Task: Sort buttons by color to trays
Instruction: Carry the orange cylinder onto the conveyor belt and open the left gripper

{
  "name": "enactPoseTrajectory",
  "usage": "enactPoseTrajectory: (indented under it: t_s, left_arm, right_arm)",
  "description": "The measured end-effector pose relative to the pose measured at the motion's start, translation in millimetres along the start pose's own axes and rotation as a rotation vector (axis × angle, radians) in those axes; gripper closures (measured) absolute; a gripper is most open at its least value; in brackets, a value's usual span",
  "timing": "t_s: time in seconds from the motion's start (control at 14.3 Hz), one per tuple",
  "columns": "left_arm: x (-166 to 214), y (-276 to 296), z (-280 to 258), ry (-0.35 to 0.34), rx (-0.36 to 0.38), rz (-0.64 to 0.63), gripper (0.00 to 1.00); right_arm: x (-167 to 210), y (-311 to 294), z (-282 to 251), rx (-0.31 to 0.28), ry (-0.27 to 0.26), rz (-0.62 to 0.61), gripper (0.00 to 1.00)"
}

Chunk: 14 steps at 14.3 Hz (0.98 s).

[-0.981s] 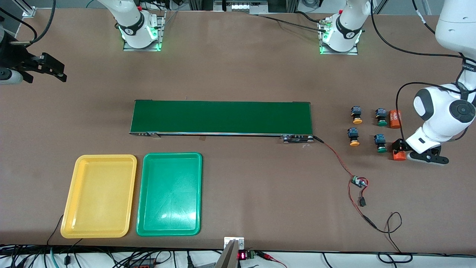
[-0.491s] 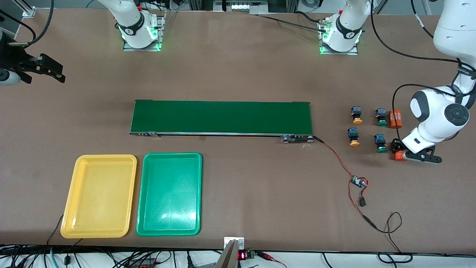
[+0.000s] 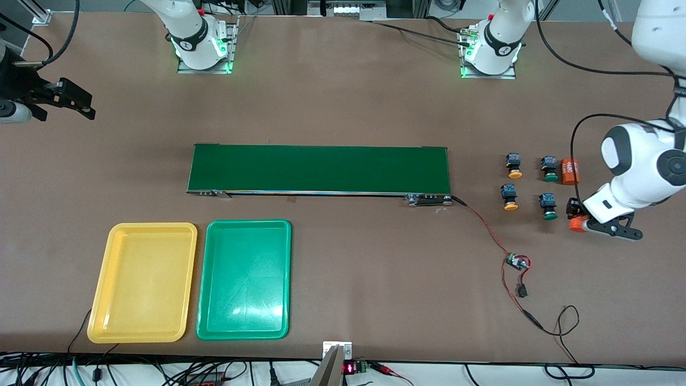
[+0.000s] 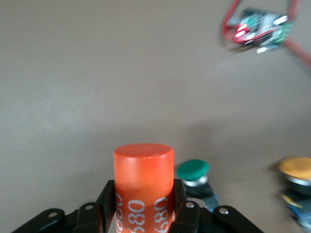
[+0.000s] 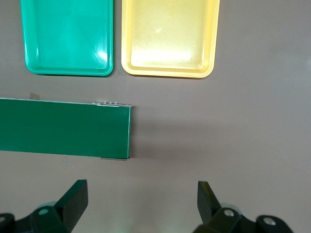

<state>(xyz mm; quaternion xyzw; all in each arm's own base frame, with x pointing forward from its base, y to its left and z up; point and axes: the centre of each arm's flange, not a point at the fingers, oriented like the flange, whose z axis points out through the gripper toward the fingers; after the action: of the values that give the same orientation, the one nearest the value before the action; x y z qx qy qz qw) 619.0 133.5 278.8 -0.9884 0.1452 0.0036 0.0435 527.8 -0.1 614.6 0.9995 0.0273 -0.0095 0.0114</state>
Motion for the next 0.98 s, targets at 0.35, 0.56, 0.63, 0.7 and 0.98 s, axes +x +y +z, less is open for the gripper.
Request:
enactPoseTrajectory:
  t_s: [0.35, 0.56, 0.63, 0.7, 0.98]
  left_arm:
    - [45, 106, -95, -0.186, -0.116, 0.206, 0.50]
    - [56, 201, -97, -0.238, -0.179, 0.399, 0.50]
    - [59, 230, -93, -0.244, -0.205, 0.487, 0.50]
    - [61, 256, -88, -0.245, -0.232, 0.579, 0.50]
    - [67, 332, -68, -0.187, -0.291, 0.916, 0.50]
  right_arm:
    - [0, -1, 0, 0.000, 0.001, -0.002, 0.00]
    - [0, -1, 0, 0.000, 0.001, -0.002, 0.00]
    - [0, 0, 0, 0.000, 0.001, -0.001, 0.00]
    - [0, 1, 0, 0.000, 0.000, 0.001, 0.00]
    - [0, 1, 0, 0.000, 0.001, 0.002, 0.00]
